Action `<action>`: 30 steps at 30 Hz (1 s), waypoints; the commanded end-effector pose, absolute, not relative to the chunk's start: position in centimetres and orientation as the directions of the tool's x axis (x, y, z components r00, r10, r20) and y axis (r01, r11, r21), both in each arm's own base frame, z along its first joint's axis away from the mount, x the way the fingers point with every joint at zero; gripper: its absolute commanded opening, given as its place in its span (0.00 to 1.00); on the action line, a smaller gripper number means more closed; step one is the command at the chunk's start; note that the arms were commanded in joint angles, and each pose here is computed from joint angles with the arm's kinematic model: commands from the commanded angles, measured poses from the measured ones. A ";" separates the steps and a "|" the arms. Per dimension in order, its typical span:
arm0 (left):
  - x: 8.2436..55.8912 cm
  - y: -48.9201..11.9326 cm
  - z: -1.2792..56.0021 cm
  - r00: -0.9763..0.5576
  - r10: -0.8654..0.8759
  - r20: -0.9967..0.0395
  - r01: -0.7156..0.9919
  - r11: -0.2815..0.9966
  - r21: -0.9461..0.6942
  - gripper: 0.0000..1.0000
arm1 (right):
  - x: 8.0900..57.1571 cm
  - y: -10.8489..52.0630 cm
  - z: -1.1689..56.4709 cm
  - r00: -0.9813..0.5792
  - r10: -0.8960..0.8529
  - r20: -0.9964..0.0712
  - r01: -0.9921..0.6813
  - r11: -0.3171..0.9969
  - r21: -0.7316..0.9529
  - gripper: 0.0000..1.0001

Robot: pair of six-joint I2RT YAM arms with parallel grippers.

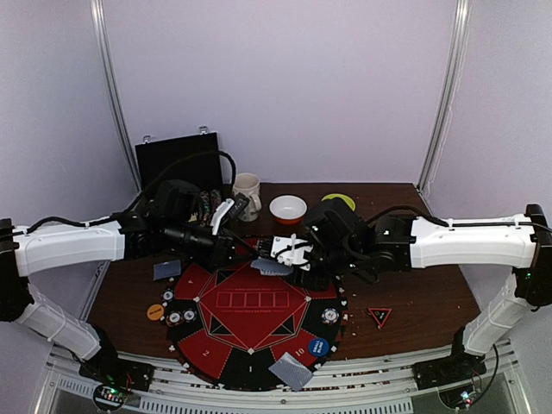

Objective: Distribute texas hold em gaming equipment
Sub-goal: Pick up the poker card from the face-down deck piles.

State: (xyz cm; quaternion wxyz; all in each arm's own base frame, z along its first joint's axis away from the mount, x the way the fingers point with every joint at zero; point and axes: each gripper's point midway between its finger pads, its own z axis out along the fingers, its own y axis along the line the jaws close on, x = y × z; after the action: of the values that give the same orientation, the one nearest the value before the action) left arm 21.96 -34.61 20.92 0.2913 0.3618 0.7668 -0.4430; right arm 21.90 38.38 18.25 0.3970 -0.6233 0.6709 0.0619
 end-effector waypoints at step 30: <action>21.5 -33.5 24.2 -0.534 0.164 -0.830 0.824 0.322 -0.466 0.00 | 22.4 37.9 19.2 0.090 -0.770 -0.632 -0.862 0.258 -0.437 0.55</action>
State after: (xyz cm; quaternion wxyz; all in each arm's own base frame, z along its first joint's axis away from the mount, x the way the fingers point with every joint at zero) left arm 21.28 -33.83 23.43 0.3267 0.3439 0.7449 -0.4692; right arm 22.32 38.36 18.37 0.4064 -0.6199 0.6691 0.0529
